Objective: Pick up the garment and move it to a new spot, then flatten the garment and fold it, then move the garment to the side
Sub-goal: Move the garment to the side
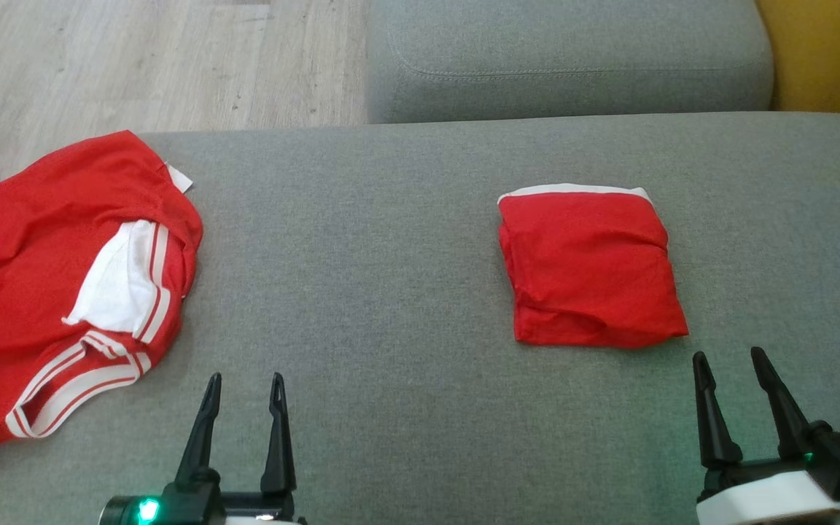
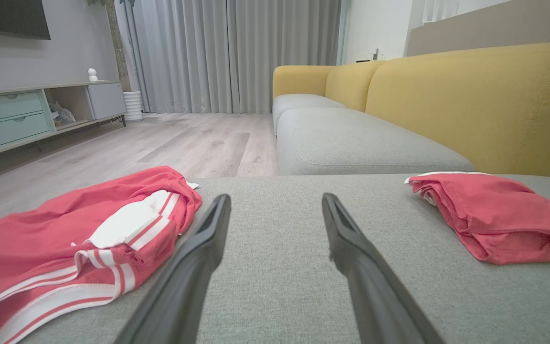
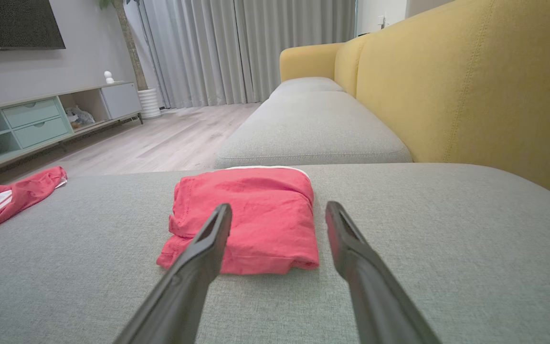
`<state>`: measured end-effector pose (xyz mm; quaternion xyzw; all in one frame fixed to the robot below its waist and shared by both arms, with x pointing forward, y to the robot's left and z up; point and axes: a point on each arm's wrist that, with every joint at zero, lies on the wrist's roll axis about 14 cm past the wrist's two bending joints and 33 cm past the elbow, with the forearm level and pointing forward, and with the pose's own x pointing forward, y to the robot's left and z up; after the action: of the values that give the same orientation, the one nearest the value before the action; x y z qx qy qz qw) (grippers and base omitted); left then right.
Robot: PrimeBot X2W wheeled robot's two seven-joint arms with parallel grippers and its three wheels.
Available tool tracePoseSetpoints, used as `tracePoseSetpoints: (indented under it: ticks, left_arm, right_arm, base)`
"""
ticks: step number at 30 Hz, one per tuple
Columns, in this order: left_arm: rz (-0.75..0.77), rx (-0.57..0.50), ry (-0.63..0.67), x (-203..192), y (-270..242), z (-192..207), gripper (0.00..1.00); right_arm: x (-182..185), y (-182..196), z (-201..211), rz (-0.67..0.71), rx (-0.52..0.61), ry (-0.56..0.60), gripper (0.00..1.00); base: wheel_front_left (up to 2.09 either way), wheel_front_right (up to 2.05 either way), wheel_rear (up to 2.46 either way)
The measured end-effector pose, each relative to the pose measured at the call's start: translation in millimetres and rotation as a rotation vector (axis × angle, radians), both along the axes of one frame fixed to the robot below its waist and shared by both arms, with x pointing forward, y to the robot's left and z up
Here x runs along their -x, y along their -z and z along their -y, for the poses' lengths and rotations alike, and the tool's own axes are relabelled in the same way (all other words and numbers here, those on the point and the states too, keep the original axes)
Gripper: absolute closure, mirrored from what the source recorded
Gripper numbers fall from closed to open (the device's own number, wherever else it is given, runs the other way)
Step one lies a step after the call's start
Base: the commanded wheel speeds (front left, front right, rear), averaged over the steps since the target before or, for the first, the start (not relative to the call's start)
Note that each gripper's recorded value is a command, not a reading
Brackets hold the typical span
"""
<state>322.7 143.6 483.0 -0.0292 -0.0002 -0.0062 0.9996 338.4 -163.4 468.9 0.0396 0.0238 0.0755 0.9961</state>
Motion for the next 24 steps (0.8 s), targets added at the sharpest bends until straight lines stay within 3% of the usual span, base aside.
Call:
tracePoseSetpoints:
  ticks: [13,24]
  left_arm:
    - [-0.026,-0.008,-0.001,-0.3,7.8,-0.6,0.00]
    - [-0.022,-0.004,-0.013,-7.7,5.8,-1.9,0.00]
  right_arm:
    - [-2.2,20.7,-1.1,-0.067,0.001,-0.003,0.00]
    - [-73.0,36.5,-1.0,-0.204,-0.048,0.000,0.00]
  base:
    - [0.00,0.00,0.00]
    - [0.00,0.00,0.00]
